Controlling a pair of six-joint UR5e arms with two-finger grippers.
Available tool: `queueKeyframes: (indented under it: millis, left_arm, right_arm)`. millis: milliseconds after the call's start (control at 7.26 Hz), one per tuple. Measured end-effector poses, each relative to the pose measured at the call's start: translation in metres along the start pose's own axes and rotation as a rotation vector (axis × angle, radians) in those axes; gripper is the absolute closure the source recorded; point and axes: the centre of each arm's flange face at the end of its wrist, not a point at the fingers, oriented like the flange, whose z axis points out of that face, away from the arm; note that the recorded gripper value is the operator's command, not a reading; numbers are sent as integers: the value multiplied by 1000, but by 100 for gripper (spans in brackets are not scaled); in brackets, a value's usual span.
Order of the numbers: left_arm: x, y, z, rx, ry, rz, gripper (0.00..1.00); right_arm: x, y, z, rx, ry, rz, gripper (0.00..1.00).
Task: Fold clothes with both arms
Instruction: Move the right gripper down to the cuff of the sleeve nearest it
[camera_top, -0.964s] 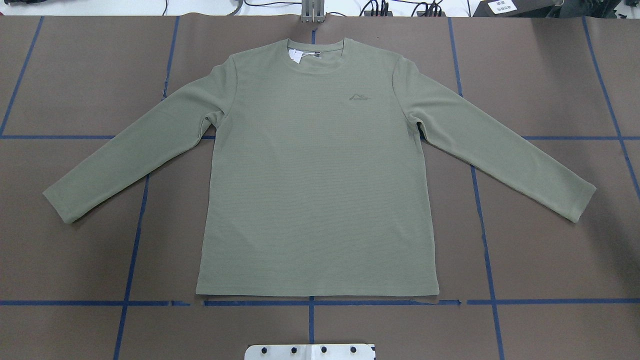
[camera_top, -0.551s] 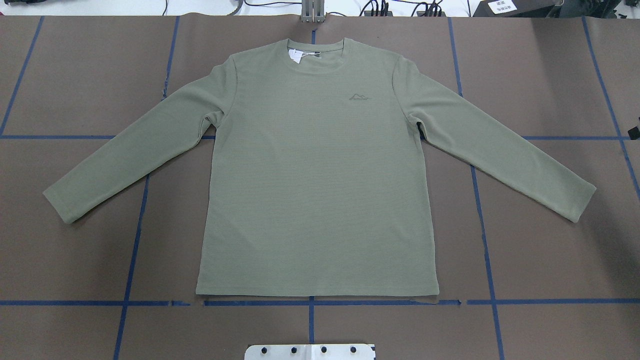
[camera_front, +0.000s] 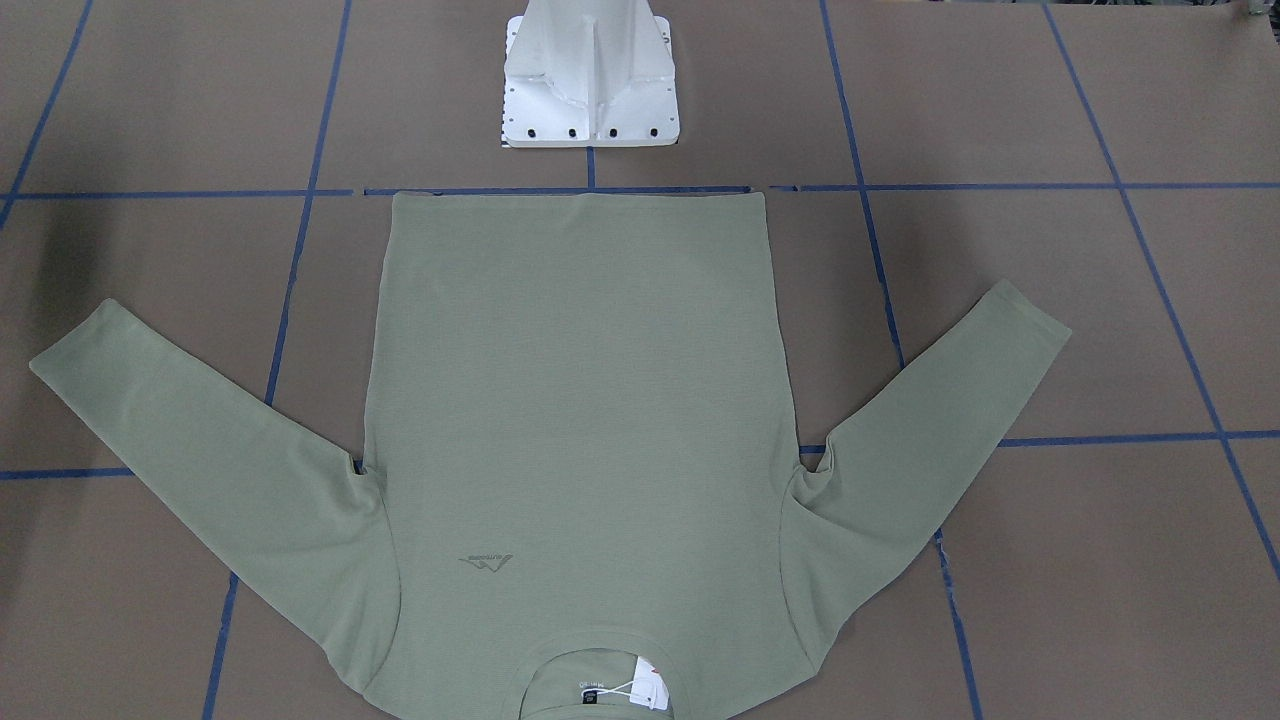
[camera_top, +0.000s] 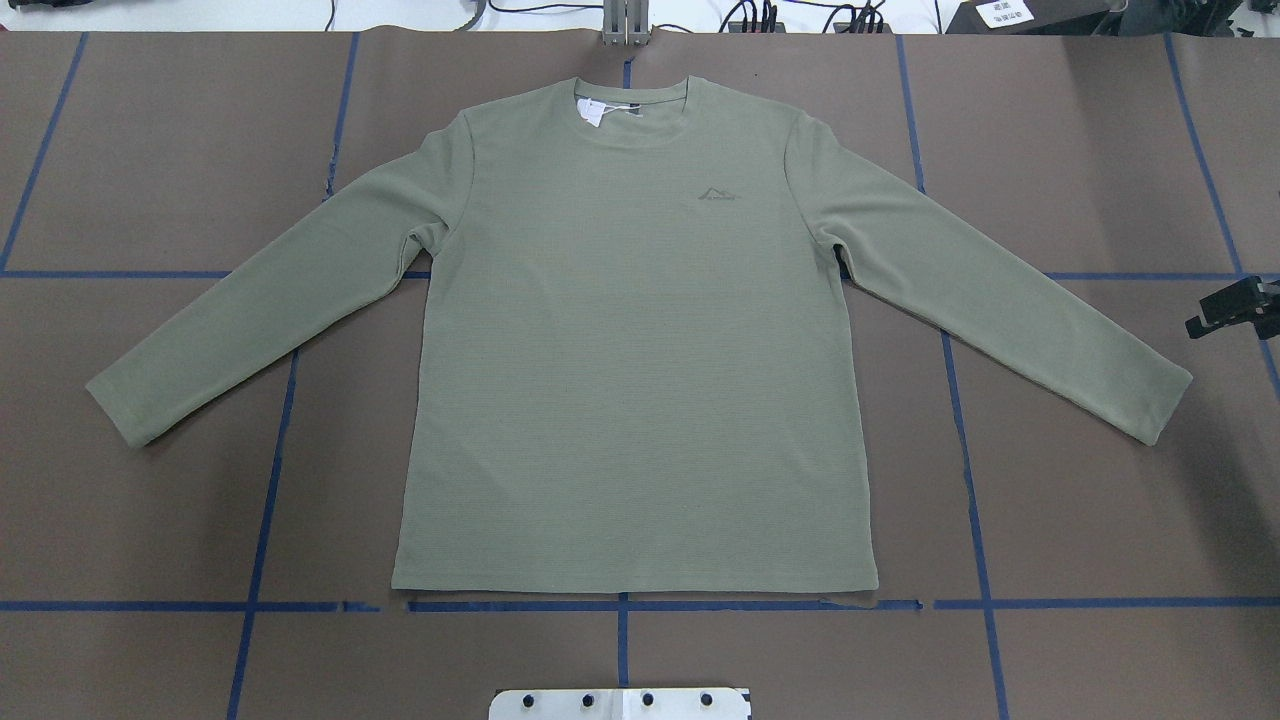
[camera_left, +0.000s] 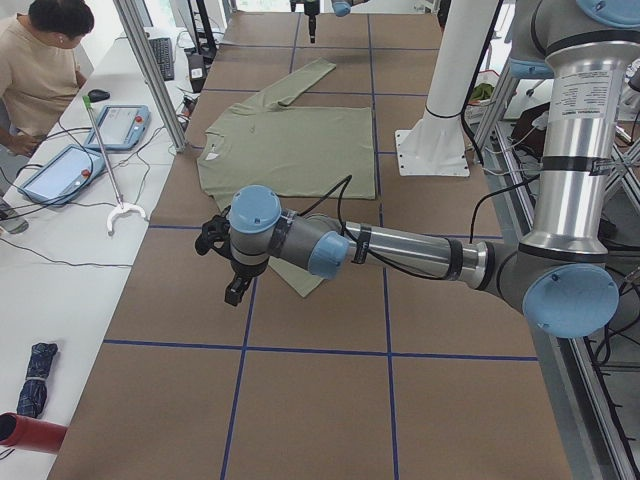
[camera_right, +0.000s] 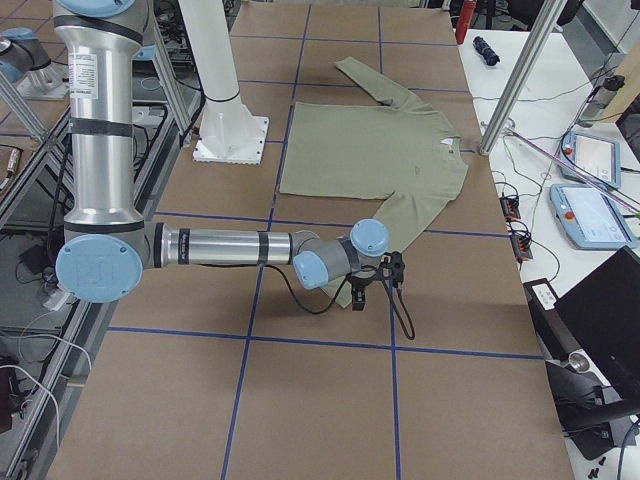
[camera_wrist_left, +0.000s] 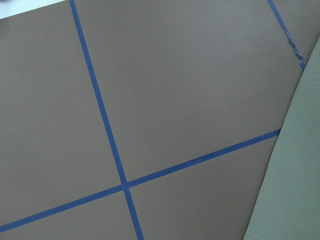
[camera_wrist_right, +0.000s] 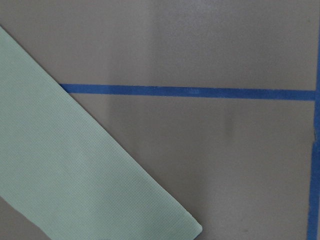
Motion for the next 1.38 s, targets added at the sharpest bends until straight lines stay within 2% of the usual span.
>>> queueKeyframes:
  millis: [551, 964, 1377]
  left_arm:
    - [1, 0, -1, 4, -3, 4, 0]
    - [0, 0, -1, 3, -3, 8, 0]
    - [-1, 1, 0, 2, -4, 13, 0]
  right_arm:
    - [4, 17, 39, -18, -1, 87, 15]
    - [13, 16, 52, -37, 15, 131, 19]
    - [12, 14, 56, -42, 17, 138, 21]
